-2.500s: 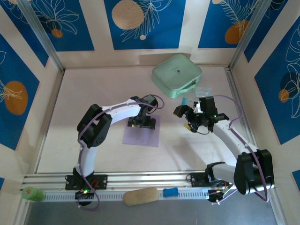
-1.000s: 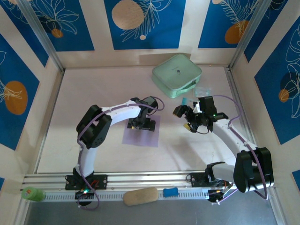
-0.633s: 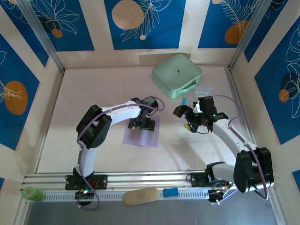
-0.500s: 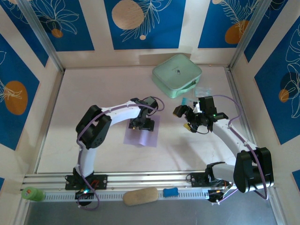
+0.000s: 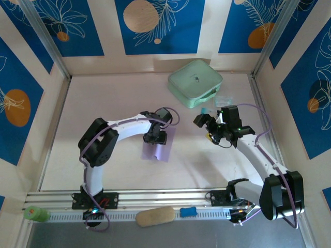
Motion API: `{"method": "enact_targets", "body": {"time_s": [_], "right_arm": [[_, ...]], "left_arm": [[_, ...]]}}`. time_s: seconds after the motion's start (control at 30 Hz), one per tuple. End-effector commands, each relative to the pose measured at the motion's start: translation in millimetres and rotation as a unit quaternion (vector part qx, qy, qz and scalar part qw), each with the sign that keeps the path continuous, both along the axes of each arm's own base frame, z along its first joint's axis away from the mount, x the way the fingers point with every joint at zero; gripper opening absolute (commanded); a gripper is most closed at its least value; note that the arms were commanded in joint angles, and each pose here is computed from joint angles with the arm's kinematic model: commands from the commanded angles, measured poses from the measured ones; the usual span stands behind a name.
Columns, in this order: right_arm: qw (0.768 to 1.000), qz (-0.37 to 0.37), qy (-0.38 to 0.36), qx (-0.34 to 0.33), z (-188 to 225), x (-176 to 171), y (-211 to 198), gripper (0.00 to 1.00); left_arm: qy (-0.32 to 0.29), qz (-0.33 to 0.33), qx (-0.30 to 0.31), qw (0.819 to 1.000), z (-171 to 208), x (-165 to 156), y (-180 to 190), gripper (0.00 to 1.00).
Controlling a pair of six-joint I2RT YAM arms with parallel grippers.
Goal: Fold a paper plane with a square sheet of paper (pick it up from the middle)
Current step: First fold the square sheet of paper in half at the center of the table.
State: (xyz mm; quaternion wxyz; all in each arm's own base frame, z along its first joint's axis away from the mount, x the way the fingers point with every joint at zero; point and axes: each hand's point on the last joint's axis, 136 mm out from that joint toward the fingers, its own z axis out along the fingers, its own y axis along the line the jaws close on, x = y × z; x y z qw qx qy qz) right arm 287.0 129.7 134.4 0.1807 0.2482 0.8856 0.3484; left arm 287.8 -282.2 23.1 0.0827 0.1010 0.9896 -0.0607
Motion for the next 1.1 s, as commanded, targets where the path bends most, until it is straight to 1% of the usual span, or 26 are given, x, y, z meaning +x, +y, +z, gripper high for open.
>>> {"method": "enact_targets", "body": {"time_s": [0.0,0.1,0.13,0.23,0.37,0.47,0.53,0.6,0.7,0.8,0.97,1.03,1.07], "right_arm": [[1.0,-0.005,0.003,-0.001,1.2,-2.5,1.0,0.99],[1.0,-0.005,0.007,-0.001,1.0,-2.2,2.2,0.99],[1.0,-0.005,0.008,-0.001,0.6,-2.4,2.0,0.99],[1.0,-0.006,0.008,-0.003,0.8,-3.1,1.5,0.99],[1.0,-0.007,0.004,-0.003,2.3,-3.6,1.0,0.99],[1.0,-0.003,-0.006,0.001,6.5,-2.9,2.8,0.99],[1.0,-0.001,-0.013,0.004,9.1,-2.8,3.1,0.98],[1.0,0.002,-0.021,0.007,10.9,-3.2,3.7,0.96],[0.999,0.007,-0.038,0.015,14.4,-3.4,5.3,0.94],[0.997,0.03,-0.063,0.031,20.0,-4.8,12.2,0.91],[0.995,0.049,-0.081,0.039,22.3,-6.7,16.9,0.86],[0.994,0.055,-0.083,0.044,22.2,-6.9,19.1,0.85],[0.994,0.057,-0.085,0.046,22.3,-6.7,19.8,0.84]], "left_arm": [[-0.014,-0.02,-0.062,0.998,17.3,-0.9,-22.7,0.43],[-0.016,-0.023,-0.096,0.995,27.1,0.4,-34.4,0.41],[-0.017,-0.026,-0.108,0.994,31.3,0.3,-39.0,0.39],[-0.022,-0.032,-0.147,0.988,45.1,1.2,-51.3,0.38],[-0.023,-0.037,-0.22,0.975,67.5,0.4,-71.5,0.39],[-0.021,-0.024,-0.29,0.956,85.1,2.6,-85.0,0.39],[-0.014,-0.005,-0.339,0.941,95.4,4.1,-92.4,0.39],[0.0,0.014,-0.386,0.923,100.1,3.5,-97.8,0.39],[0.015,0.032,-0.443,0.896,104.0,2.5,-106.0,0.39],[0.028,0.061,-0.466,0.882,91.7,0.3,-104.6,0.39],[0.04,0.104,-0.476,0.873,64.5,-4.7,-94.7,0.39],[0.038,0.113,-0.474,0.872,57.4,-5.1,-91.3,0.39],[0.037,0.115,-0.468,0.875,52.8,-5.9,-88.6,0.39]]}}
